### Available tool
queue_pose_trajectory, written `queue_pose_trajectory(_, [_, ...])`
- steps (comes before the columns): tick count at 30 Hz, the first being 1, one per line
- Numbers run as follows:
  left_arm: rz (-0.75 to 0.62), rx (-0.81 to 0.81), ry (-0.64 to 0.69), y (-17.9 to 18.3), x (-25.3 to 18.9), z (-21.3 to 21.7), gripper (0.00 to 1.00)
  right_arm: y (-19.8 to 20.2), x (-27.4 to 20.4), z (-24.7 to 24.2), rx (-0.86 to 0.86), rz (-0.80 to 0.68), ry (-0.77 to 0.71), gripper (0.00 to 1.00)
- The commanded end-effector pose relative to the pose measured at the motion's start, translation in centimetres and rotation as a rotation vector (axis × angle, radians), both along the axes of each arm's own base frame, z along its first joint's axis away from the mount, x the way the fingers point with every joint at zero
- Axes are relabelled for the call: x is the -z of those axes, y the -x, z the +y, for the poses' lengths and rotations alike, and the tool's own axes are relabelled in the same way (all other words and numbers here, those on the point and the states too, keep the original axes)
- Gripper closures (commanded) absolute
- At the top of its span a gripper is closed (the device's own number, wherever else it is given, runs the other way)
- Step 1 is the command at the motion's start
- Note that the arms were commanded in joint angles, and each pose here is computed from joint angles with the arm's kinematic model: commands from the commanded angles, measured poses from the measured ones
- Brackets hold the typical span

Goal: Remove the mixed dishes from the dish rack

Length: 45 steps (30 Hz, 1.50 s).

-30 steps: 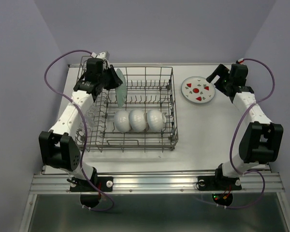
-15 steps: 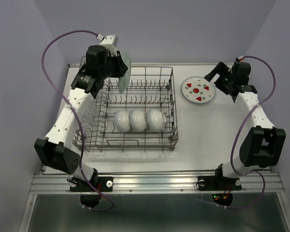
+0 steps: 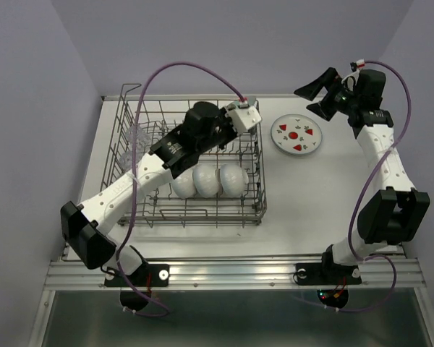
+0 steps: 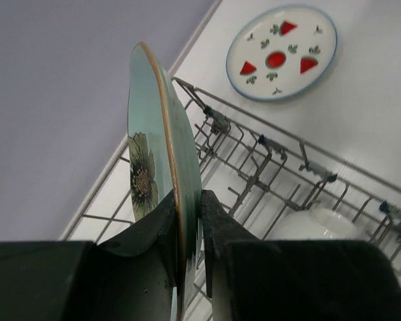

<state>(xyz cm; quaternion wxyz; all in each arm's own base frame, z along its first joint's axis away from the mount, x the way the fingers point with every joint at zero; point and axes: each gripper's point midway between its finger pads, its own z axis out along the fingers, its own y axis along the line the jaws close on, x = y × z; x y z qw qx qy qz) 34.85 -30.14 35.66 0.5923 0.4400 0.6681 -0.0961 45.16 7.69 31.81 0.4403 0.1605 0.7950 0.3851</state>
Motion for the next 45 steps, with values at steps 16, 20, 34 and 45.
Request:
queue_pose_trajectory(16, [-0.651,0.113,-0.252,2.4,-5.3,-1.3,1.00,0.2,-1.2,14.3,-0.365,0.166,-0.178,0.00])
queue_pose_trajectory(20, [-0.673,0.094,-0.254,2.2,-5.7,-1.3,1.00,1.3,-0.4,16.5,-0.420,0.179,-0.165,0.01])
queue_pose_trajectory(34, [-0.677,-0.006,-0.285,1.1,-4.8,-0.5,0.96,2.4,-3.4,18.3,-0.492,0.111,-0.195,0.99])
queue_pose_trajectory(45, [-0.625,0.026,-0.240,2.4,-5.0,-0.4,0.01,1.1,-7.0,17.6,-0.374,-0.014,-0.245,0.99])
